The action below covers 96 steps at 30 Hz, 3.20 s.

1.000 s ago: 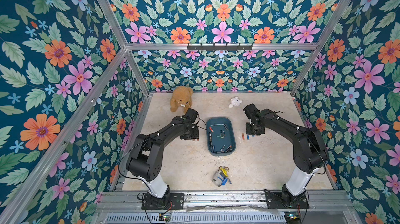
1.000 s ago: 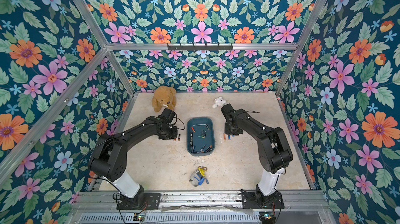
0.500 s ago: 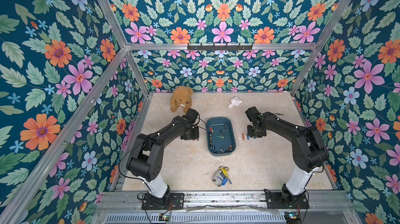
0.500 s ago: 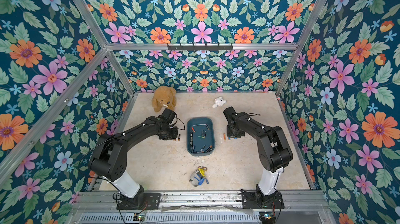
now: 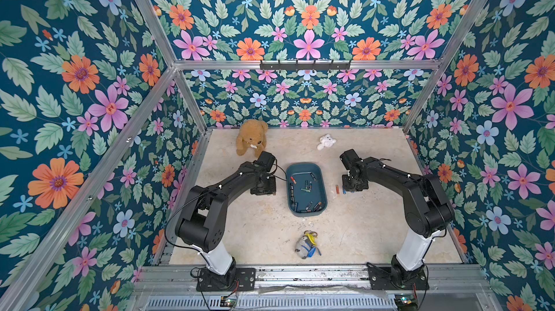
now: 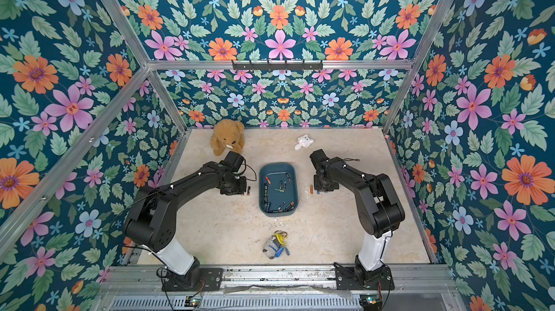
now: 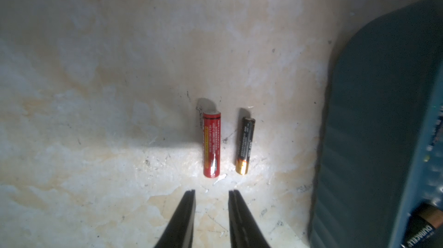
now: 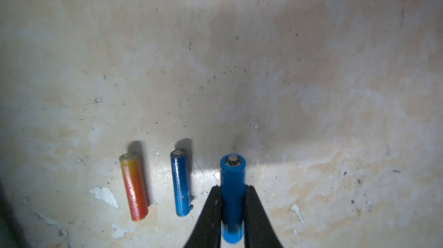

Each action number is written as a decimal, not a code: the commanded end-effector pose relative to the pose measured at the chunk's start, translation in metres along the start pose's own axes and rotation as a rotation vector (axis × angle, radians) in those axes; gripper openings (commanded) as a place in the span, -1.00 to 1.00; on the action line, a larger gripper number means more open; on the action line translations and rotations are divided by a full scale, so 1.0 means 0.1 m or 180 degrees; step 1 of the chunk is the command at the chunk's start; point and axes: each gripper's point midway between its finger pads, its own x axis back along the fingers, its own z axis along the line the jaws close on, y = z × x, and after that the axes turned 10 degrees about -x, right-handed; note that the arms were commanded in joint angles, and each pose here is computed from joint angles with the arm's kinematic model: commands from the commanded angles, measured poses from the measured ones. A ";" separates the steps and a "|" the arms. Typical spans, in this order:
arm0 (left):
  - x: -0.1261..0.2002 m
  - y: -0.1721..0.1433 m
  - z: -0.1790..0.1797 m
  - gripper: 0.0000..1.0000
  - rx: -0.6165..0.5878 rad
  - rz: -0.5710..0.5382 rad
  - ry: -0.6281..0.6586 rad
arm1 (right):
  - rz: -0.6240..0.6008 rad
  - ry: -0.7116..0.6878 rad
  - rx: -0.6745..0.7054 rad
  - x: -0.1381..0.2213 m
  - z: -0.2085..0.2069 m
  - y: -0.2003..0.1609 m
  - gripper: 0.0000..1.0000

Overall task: Take the batteries out of the storage box
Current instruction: Place the battery at the center of the board.

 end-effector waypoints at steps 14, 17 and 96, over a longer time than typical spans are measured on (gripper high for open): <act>0.01 -0.05 0.04 -0.40 0.0012 0.0036 0.0060 | 0.0045 0.0049 0.0126 -0.09 0.05 -0.02 -0.61; 0.02 -0.04 0.03 -0.39 0.0011 0.0031 0.0060 | 0.0060 0.0051 0.0123 -0.11 0.05 -0.03 -0.61; 0.65 0.57 -0.61 -0.19 -0.0832 -0.0565 0.0184 | -0.0187 0.0105 0.0048 0.23 0.08 0.23 -0.44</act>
